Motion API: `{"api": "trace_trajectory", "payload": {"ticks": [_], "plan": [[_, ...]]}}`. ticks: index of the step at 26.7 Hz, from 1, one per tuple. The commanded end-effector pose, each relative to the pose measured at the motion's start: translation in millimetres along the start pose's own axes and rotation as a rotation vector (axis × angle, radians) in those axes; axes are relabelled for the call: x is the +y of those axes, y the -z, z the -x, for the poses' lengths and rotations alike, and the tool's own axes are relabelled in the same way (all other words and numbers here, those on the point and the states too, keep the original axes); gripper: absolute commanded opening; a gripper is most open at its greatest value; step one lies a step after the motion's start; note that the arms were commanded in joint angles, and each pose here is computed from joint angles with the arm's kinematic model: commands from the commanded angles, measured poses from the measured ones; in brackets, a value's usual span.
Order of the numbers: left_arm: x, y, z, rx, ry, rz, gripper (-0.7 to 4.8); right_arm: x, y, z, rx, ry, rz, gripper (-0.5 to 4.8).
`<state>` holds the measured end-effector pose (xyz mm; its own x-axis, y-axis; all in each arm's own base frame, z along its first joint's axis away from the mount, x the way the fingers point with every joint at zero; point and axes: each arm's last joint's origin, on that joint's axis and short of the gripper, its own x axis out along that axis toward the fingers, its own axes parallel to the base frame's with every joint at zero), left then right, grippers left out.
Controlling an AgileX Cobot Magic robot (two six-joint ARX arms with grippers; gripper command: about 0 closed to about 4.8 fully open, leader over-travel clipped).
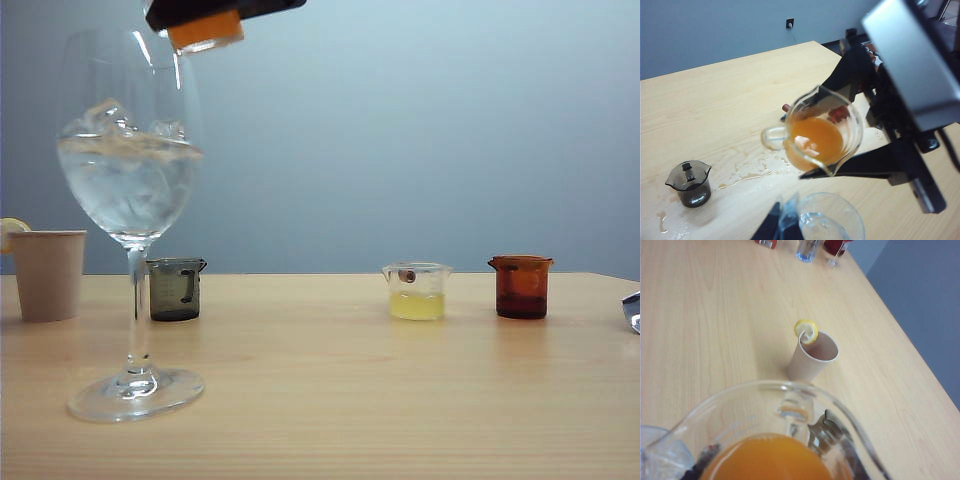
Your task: Pick up the second measuring cup from the left, pour the orange juice inside into the goblet, and finally put the measuring cup back in its original place.
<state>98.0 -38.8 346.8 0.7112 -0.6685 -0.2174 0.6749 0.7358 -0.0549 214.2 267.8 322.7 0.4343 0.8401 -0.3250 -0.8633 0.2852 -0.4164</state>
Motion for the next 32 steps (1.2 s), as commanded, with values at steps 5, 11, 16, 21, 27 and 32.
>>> {"api": "trace_trajectory", "payload": {"ticks": [5,11,16,21,27,32], "plan": [[-0.5,-2.4,0.7,-0.015,0.007,-0.016,-0.05,-2.2,-3.5,-3.6,-0.045,0.024,0.044,-0.01],[-0.5,-2.4,0.7,-0.015,0.007,-0.016,-0.05,-1.9,-1.4,-7.3,-0.040,0.025,0.108,-0.01],[-0.5,-2.4,0.7,-0.015,0.006,-0.016,-0.05,-1.8,-1.4,-7.3,-0.039,0.026,0.160,-0.01],[-0.5,-2.4,0.7,-0.015,0.006,-0.016,-0.05,-1.6,-1.2,-7.4,-0.038,0.023,0.173,-0.01],[-0.5,-2.4,0.7,-0.015,0.006,-0.016,-0.05,0.0,0.6,-7.5,-0.019,0.008,0.210,-0.01],[-0.5,-2.4,0.7,-0.015,0.006,-0.016,-0.05,0.2,0.9,-7.5,-0.016,0.006,0.224,-0.01]]}}
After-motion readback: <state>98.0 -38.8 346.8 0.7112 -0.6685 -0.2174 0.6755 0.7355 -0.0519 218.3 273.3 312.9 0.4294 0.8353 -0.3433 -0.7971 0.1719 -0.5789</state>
